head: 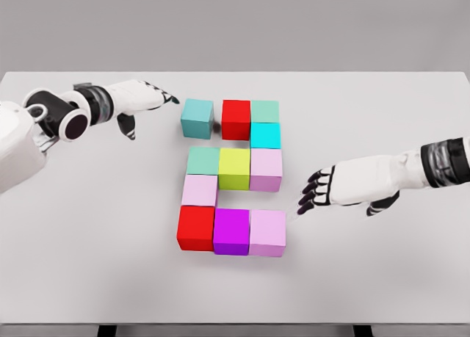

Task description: Assemble the squares on the desktop into the number 2

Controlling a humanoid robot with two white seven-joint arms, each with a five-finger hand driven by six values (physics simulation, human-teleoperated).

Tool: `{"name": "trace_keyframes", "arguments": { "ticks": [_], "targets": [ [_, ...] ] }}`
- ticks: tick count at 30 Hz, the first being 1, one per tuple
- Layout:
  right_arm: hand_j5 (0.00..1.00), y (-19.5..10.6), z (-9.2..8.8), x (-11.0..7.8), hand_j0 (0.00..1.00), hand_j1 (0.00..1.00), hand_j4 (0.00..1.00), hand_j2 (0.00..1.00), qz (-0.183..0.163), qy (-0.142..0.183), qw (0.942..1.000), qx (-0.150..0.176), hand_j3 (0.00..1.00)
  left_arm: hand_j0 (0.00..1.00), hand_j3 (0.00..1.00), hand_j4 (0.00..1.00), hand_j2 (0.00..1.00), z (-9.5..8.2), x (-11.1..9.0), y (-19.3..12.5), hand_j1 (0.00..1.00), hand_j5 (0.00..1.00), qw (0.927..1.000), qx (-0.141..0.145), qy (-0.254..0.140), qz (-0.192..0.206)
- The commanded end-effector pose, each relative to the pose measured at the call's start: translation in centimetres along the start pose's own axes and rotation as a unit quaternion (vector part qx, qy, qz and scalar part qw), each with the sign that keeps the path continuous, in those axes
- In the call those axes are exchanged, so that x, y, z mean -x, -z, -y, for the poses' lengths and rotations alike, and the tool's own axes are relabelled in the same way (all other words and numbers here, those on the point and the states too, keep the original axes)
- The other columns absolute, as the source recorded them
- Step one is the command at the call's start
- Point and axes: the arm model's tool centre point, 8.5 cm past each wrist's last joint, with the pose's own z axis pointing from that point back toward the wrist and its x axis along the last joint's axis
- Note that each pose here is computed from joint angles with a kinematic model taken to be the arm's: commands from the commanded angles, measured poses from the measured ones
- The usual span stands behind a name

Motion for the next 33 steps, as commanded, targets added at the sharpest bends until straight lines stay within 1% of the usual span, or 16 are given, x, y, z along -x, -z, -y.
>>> {"name": "trace_keyframes", "arguments": {
  "ticks": [1,4,5,6,8,10,15,17,20,21,23,25,26,29,31,33],
  "targets": [
    [1.00,-4.2,1.0,1.1,1.00,1.00,1.00,1.00,-0.048,0.006,0.9985,0.025,1.00,1.00,1.00,1.00,1.00,2.6,-0.5,0.6,1.00,1.00,0.9988,0.041,-0.016,0.019],
    [1.00,-9.0,1.2,1.9,1.00,1.00,1.00,1.00,-0.058,0.102,0.9819,0.148,1.00,1.00,1.00,1.00,1.00,2.6,0.2,0.2,1.00,1.00,0.9986,0.042,-0.027,0.016],
    [1.00,-10.8,1.0,1.6,1.00,1.00,1.00,1.00,-0.056,0.130,0.9674,0.210,1.00,1.00,1.00,1.00,1.00,2.4,0.4,0.1,1.00,1.00,0.9986,0.041,-0.029,0.016],
    [1.00,-11.9,0.5,1.6,1.00,1.00,1.00,1.00,-0.063,0.143,0.9596,0.234,1.00,1.00,1.00,1.00,1.00,2.6,0.8,0.1,1.00,1.00,0.9985,0.043,-0.032,0.012],
    [1.00,-13.1,-2.1,1.2,1.00,1.00,1.00,1.00,-0.048,0.216,0.9327,0.285,1.00,1.00,1.00,1.00,1.00,2.6,1.1,0.2,1.00,1.00,0.9984,0.045,-0.035,0.007],
    [1.00,-12.1,-3.9,0.7,1.00,1.00,1.00,1.00,-0.027,0.261,0.9192,0.294,1.00,1.00,1.00,1.00,1.00,2.7,1.2,0.3,1.00,1.00,0.9983,0.046,-0.036,0.006],
    [1.00,-10.6,-6.4,-0.1,1.00,1.00,1.00,1.00,-0.017,0.296,0.9150,0.274,1.00,1.00,1.00,1.00,1.00,2.3,1.3,0.5,1.00,1.00,0.9984,0.044,-0.036,0.002],
    [1.00,-9.9,-7.8,0.2,1.00,1.00,1.00,1.00,-0.018,0.318,0.9061,0.279,1.00,1.00,1.00,1.00,1.00,2.1,1.3,0.6,1.00,1.00,0.9984,0.043,-0.036,0.002],
    [1.00,-6.8,-10.4,0.8,1.00,1.00,1.00,1.00,-0.005,0.363,0.8744,0.322,1.00,1.00,1.00,1.00,1.00,2.1,1.0,0.7,1.00,1.00,0.9985,0.043,-0.035,0.005],
    [1.00,-5.9,-10.3,0.5,1.00,1.00,1.00,1.00,0.005,0.362,0.8724,0.328,1.00,1.00,1.00,1.00,1.00,2.1,0.8,0.8,1.00,1.00,0.9985,0.043,-0.035,0.006],
    [1.00,-3.4,-9.8,0.2,1.00,1.00,1.00,1.00,0.024,0.358,0.8565,0.371,1.00,1.00,1.00,1.00,1.00,2.1,0.8,1.1,1.00,1.00,0.9984,0.044,-0.035,0.005],
    [1.00,-6.0,-9.5,-1.8,1.00,1.00,1.00,1.00,0.008,0.332,0.8491,0.410,1.00,1.00,1.00,1.00,1.00,2.0,0.4,1.5,1.00,1.00,0.9983,0.045,-0.037,0.007],
    [1.00,-6.7,-11.6,-2.8,1.00,1.00,1.00,1.00,-0.011,0.354,0.8405,0.410,1.00,1.00,1.00,1.00,1.00,2.0,0.4,1.5,1.00,1.00,0.9983,0.044,-0.037,0.008],
    [1.00,-6.1,-12.1,-3.0,1.00,1.00,1.00,1.00,-0.010,0.363,0.8266,0.430,1.00,1.00,1.00,1.00,1.00,2.0,0.3,1.6,1.00,1.00,0.9983,0.044,-0.037,0.009],
    [1.00,-6.5,-12.9,-2.7,1.00,1.00,1.00,1.00,-0.023,0.370,0.8106,0.454,1.00,1.00,1.00,1.00,1.00,1.9,0.9,1.6,1.00,1.00,0.9983,0.044,-0.039,0.001],
    [1.00,-4.6,-13.0,-3.1,1.00,1.00,1.00,1.00,-0.008,0.380,0.7792,0.498,1.00,1.00,1.00,1.00,1.00,2.1,1.2,1.8,1.00,1.00,0.9980,0.047,-0.043,-0.003]
  ]
}}
